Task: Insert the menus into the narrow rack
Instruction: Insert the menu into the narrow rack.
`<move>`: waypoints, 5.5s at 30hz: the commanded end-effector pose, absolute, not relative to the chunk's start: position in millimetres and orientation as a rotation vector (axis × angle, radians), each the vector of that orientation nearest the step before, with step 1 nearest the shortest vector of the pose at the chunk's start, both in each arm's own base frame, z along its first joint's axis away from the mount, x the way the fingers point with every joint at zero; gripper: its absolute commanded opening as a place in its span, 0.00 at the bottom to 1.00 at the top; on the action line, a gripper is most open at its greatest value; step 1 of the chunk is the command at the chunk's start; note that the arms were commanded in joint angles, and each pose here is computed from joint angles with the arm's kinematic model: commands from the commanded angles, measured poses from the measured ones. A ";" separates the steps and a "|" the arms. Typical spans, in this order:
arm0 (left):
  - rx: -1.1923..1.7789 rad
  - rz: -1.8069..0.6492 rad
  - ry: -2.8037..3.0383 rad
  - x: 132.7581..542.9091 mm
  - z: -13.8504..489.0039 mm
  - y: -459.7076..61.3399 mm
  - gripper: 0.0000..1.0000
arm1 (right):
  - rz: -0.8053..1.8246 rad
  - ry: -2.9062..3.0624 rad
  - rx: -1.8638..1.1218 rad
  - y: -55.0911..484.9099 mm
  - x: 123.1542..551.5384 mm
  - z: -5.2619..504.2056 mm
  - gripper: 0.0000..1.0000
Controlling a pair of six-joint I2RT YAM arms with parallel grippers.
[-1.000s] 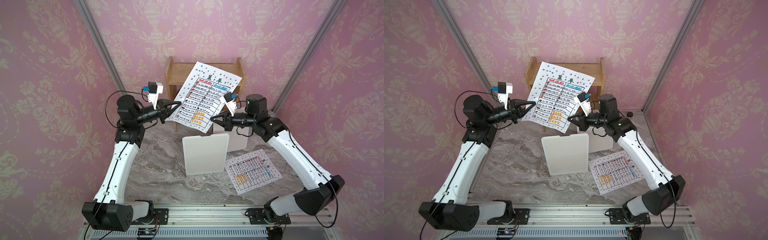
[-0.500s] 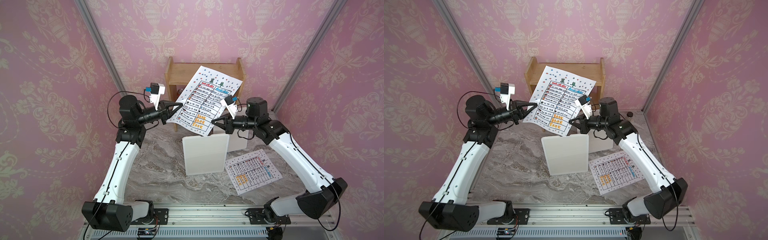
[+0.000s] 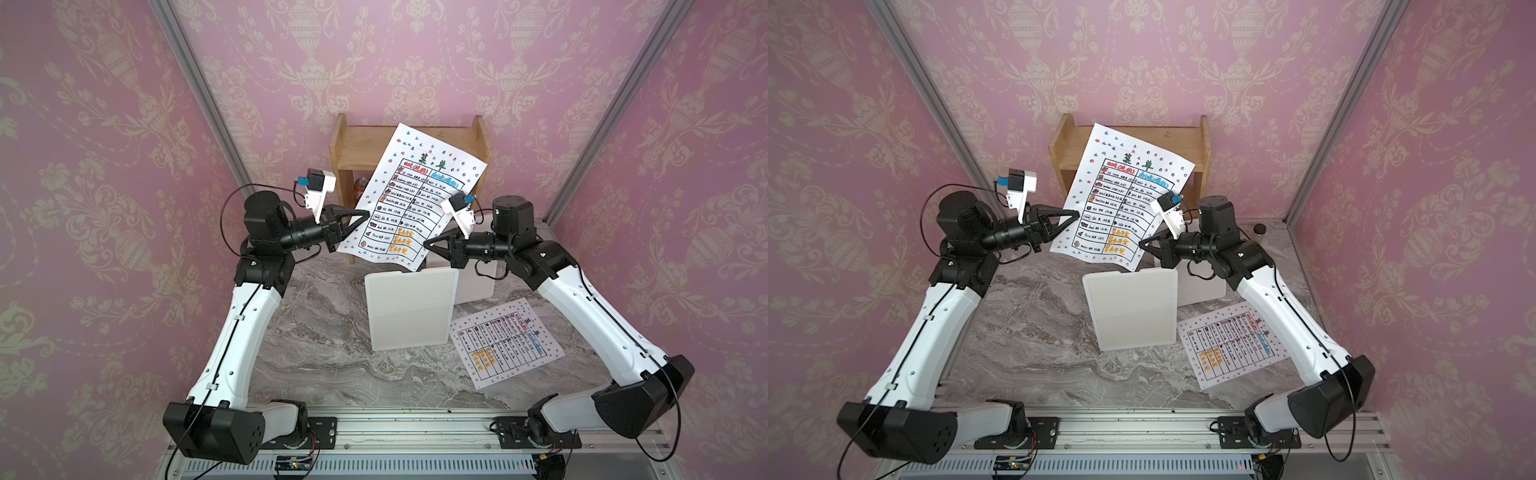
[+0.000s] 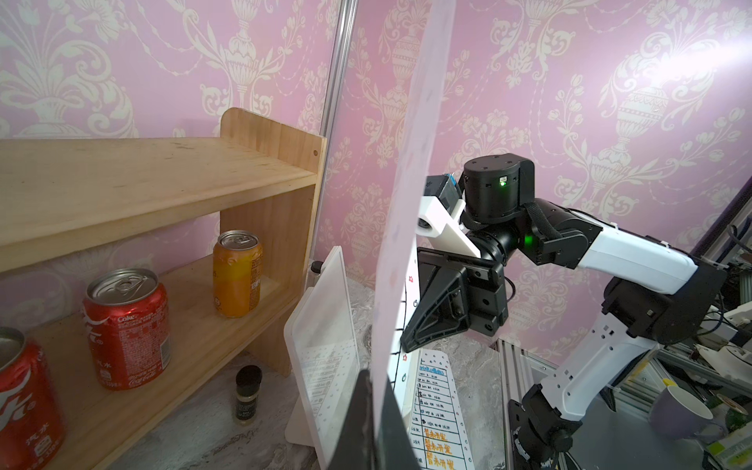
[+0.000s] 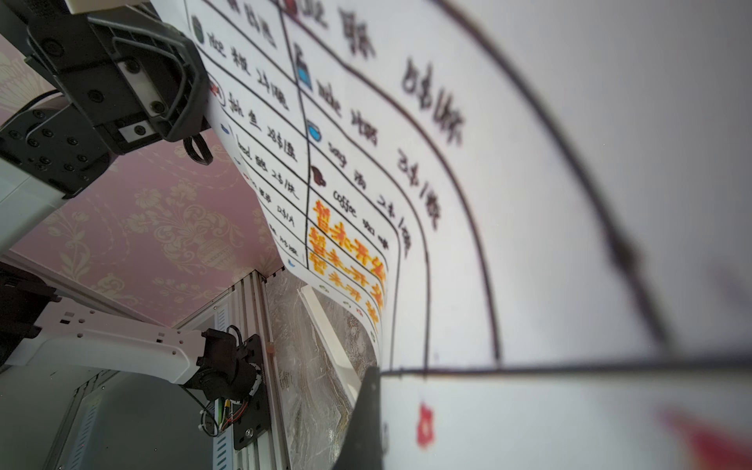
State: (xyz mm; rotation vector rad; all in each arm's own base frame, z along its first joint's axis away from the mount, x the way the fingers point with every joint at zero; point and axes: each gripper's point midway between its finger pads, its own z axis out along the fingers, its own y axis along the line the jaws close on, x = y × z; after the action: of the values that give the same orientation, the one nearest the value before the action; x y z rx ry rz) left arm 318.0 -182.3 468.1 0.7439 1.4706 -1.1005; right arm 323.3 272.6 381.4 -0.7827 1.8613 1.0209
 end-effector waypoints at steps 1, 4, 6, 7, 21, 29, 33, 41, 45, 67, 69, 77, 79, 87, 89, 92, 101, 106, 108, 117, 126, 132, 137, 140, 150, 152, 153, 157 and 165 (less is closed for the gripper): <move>0.745 -1.061 1.459 315.7 472.0 -182.0 0.00 | 1.010 1.857 -0.765 264.7 314.0 388.1 0.00; 0.744 -1.049 1.464 317.1 472.4 -181.4 0.00 | 1.007 1.855 -0.768 263.4 312.2 389.3 0.00; 0.743 -1.039 1.475 318.2 472.1 -180.9 0.00 | 1.003 1.858 -0.769 263.1 311.4 389.2 0.00; 0.742 -1.037 1.476 319.1 472.7 -180.9 0.00 | 1.003 1.858 -0.771 263.1 311.1 389.5 0.00; 0.732 -1.024 1.512 318.6 472.0 -179.2 0.00 | 1.014 1.870 -0.772 264.1 312.5 386.7 0.00; 0.725 -1.024 1.515 319.4 473.5 -179.1 0.00 | 1.008 1.882 -0.773 262.6 311.6 384.0 0.00; 0.720 -1.027 1.523 321.7 474.5 -179.0 0.00 | 1.002 1.889 -0.770 261.6 312.3 382.4 0.00; 0.690 -1.045 1.549 329.0 474.3 -180.5 0.00 | 1.013 1.910 -0.754 262.1 320.1 381.2 0.00; 0.680 -1.047 1.572 332.6 469.4 -181.4 0.00 | 1.021 1.919 -0.751 263.5 323.8 381.0 0.00; 0.602 -1.029 1.655 345.0 467.7 -179.8 0.00 | 1.049 1.965 -0.743 265.6 334.2 374.9 0.00; 0.603 -1.032 1.655 344.4 468.5 -180.4 0.00 | 1.054 1.969 -0.739 265.5 335.6 373.8 0.00; 0.581 -1.041 1.667 348.9 471.6 -181.4 0.00 | 1.063 1.973 -0.730 265.3 339.0 377.2 0.00; 0.580 -1.044 1.668 349.1 472.0 -182.1 0.00 | 1.066 1.974 -0.732 265.7 339.4 377.3 0.00; 0.553 -1.043 1.696 350.8 469.5 -180.2 0.00 | 1.088 1.986 -0.730 267.8 340.8 374.0 0.00; 0.539 -1.047 1.703 351.3 470.6 -179.8 0.00 | 1.088 1.989 -0.729 267.9 341.3 373.7 0.00; 0.512 -1.055 1.717 355.0 470.8 -179.2 0.00 | 1.089 1.990 -0.729 267.9 341.0 375.1 0.00; 0.469 -1.062 1.736 358.6 474.4 -177.9 0.00 | 1.084 1.980 -0.731 265.9 337.3 380.4 0.00; 0.445 -1.073 1.739 359.6 478.6 -177.5 0.00 | 1.088 1.978 -0.732 266.3 336.9 380.9 0.00; 0.439 -1.072 1.743 360.3 479.1 -177.1 0.00 | 1.089 1.979 -0.730 266.4 337.1 381.1 0.00; 0.432 -1.081 1.756 360.3 477.5 -180.4 0.00 | 1.088 1.977 -0.737 265.6 334.2 384.2 0.00; 0.400 -1.070 1.792 364.2 473.4 -178.8 0.00 | 1.090 1.986 -0.730 265.3 334.8 384.9 0.00; 0.373 -1.069 1.812 366.5 470.8 -180.5 0.00 | 1.089 1.991 -0.724 265.1 335.0 386.6 0.00; 0.362 -1.065 1.828 366.4 467.2 -181.0 0.00 | 1.090 2.010 -0.722 265.0 335.0 381.2 0.00; 0.356 -1.070 1.841 366.0 465.1 -181.6 0.00 | 1.094 2.017 -0.720 264.7 334.5 378.9 0.00; 0.334 -1.069 1.862 365.3 465.5 -180.7 0.00 | 1.091 2.038 -0.720 264.0 333.1 372.6 0.00; 0.328 -1.069 1.869 366.0 467.3 -180.2 0.00 | 1.091 2.045 -0.717 263.9 334.1 370.9 0.00; 0.323 -1.065 1.875 366.6 468.5 -179.7 0.00 | 1.091 2.048 -0.717 264.1 333.9 370.3 0.00; 0.293 -1.080 1.893 368.9 470.8 -179.5 0.00 | 1.096 2.053 -0.717 264.5 333.8 369.1 0.00; 0.278 -1.091 1.921 366.9 460.0 -181.2 0.00 | 1.093 2.055 -0.722 263.9 332.5 368.1 0.00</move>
State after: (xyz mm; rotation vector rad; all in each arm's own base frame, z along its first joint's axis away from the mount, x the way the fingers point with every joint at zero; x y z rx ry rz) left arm 369.6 -181.3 461.4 0.3067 1.9073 -1.0880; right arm 334.9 265.8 373.1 -0.7261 2.0256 1.0836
